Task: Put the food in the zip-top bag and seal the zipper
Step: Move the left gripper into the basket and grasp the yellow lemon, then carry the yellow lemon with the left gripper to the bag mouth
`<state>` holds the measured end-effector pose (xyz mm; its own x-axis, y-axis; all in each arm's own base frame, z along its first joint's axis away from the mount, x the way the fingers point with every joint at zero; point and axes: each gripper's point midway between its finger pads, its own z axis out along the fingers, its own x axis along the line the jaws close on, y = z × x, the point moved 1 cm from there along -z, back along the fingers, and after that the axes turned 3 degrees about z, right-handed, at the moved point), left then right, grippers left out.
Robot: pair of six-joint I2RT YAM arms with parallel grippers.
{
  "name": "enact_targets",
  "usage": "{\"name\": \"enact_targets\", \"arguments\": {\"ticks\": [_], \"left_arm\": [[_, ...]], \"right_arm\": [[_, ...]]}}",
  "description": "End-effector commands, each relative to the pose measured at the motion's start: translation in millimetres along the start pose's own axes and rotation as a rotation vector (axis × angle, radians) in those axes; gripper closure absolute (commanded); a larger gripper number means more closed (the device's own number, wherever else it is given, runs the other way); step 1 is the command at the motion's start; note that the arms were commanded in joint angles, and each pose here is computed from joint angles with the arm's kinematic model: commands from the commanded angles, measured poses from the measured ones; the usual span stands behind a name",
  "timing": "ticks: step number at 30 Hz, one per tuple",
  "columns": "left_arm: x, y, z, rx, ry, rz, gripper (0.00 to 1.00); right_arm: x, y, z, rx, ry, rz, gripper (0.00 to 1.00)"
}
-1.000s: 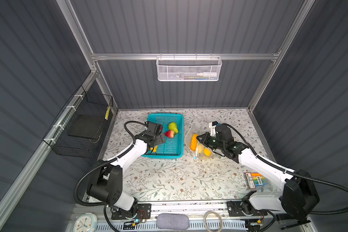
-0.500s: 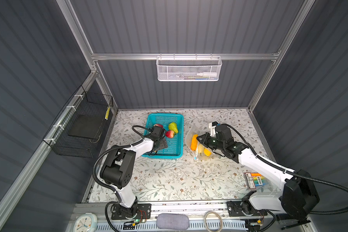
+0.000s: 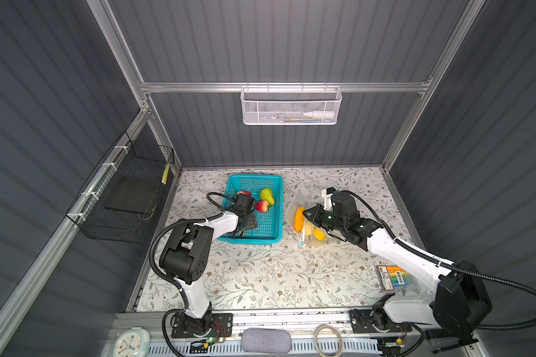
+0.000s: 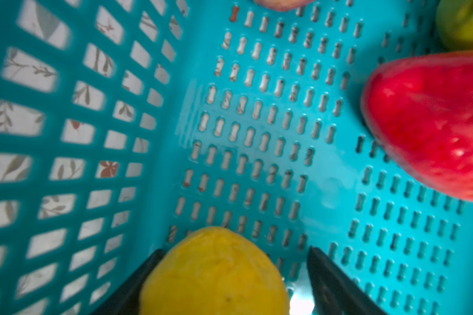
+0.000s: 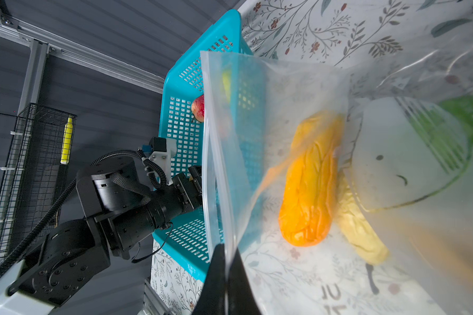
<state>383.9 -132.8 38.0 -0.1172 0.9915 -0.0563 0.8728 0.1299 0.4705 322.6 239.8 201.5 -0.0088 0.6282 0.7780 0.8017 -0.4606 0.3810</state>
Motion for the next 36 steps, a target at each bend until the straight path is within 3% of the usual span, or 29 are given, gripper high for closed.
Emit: {"name": "enact_targets", "arguments": {"ticks": [1,6,11,22,36], "left_arm": [[-4.3,2.0,3.4,0.005,-0.019,0.022,0.26],[-4.8,3.6,0.6,-0.003,-0.025,0.039,0.42],[-8.9,9.1,-6.4,-0.02,-0.049,0.05,0.51],[-34.9,32.8,-58.5,-0.085,-0.233,0.026,0.51],[-125.6,59.1,-191.9,-0.291,-0.713,-0.031,0.5]], "right_arm": [[4.6,2.7,1.0,-0.001,0.003,-0.018,1.0],[4.7,2.6,0.7,0.0,0.004,-0.019,1.0],[3.6,2.4,0.4,0.0,0.0,-0.019,1.0],[2.5,1.6,0.6,0.001,-0.002,-0.019,1.0],[3.0,2.4,-1.0,-0.005,-0.003,-0.021,1.0]]}}
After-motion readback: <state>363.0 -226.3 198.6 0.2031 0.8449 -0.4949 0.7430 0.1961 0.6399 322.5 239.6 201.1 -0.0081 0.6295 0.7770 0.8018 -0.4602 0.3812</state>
